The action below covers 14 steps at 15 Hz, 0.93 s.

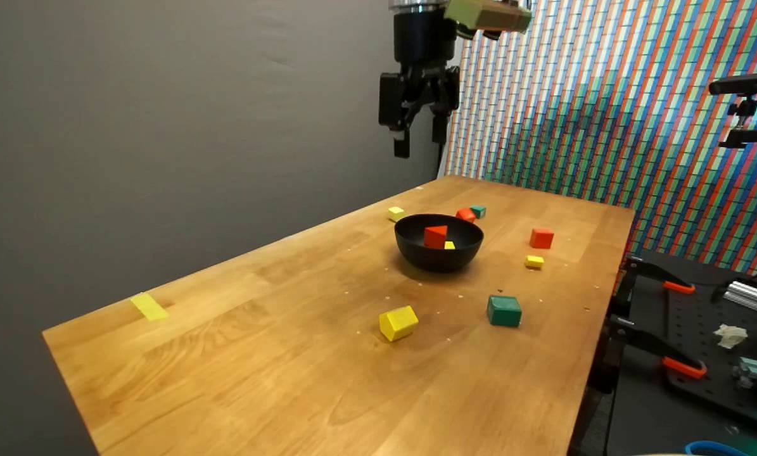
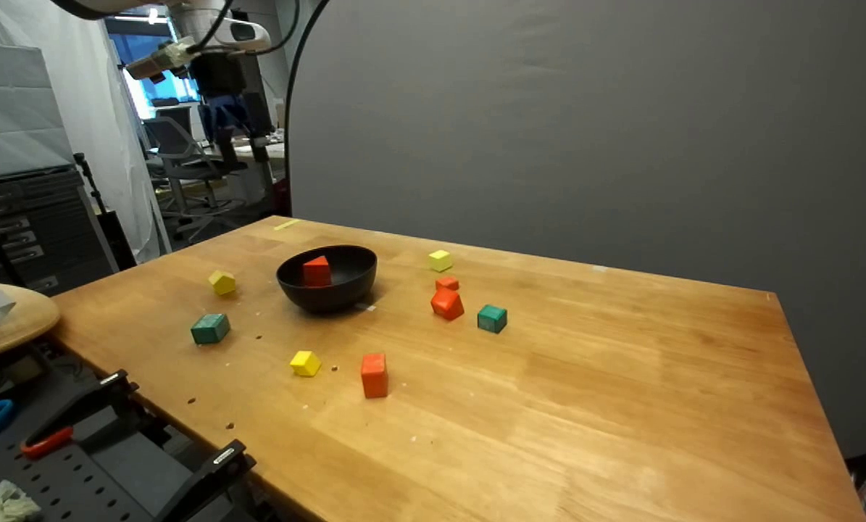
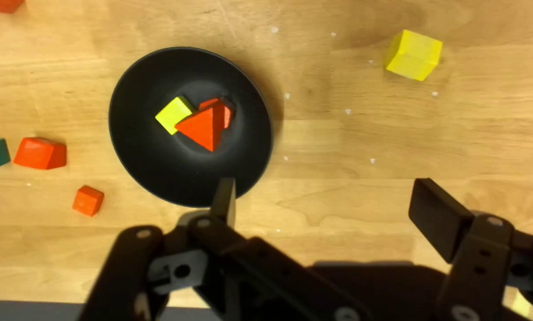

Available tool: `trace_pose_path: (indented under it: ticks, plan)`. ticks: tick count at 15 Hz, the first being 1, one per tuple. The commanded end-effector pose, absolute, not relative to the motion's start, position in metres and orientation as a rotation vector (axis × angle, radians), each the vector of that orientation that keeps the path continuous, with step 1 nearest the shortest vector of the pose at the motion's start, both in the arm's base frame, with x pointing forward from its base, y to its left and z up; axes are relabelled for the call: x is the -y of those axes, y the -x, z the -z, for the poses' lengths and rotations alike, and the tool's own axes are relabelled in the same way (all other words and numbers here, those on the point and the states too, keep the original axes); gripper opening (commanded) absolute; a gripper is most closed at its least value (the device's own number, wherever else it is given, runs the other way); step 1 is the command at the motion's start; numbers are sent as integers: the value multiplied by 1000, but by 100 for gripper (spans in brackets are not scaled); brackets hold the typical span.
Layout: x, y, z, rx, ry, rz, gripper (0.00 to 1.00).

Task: Place all the blocks inside the black bowl

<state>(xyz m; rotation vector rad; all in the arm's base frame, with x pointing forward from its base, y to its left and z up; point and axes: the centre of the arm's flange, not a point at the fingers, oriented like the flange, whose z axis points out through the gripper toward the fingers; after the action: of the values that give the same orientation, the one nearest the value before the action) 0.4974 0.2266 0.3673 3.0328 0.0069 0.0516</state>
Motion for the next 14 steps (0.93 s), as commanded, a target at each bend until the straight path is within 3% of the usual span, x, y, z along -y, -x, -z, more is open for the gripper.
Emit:
trace_pose_path:
  ticks: [1, 5, 14]
  plan:
    - [-231, -490, -374, -9, -3036, -76, 100]
    - [-241, -492, -352, -91, -3052, -65, 100]
    - [-300, -455, -205, 72, -3198, -131, 100]
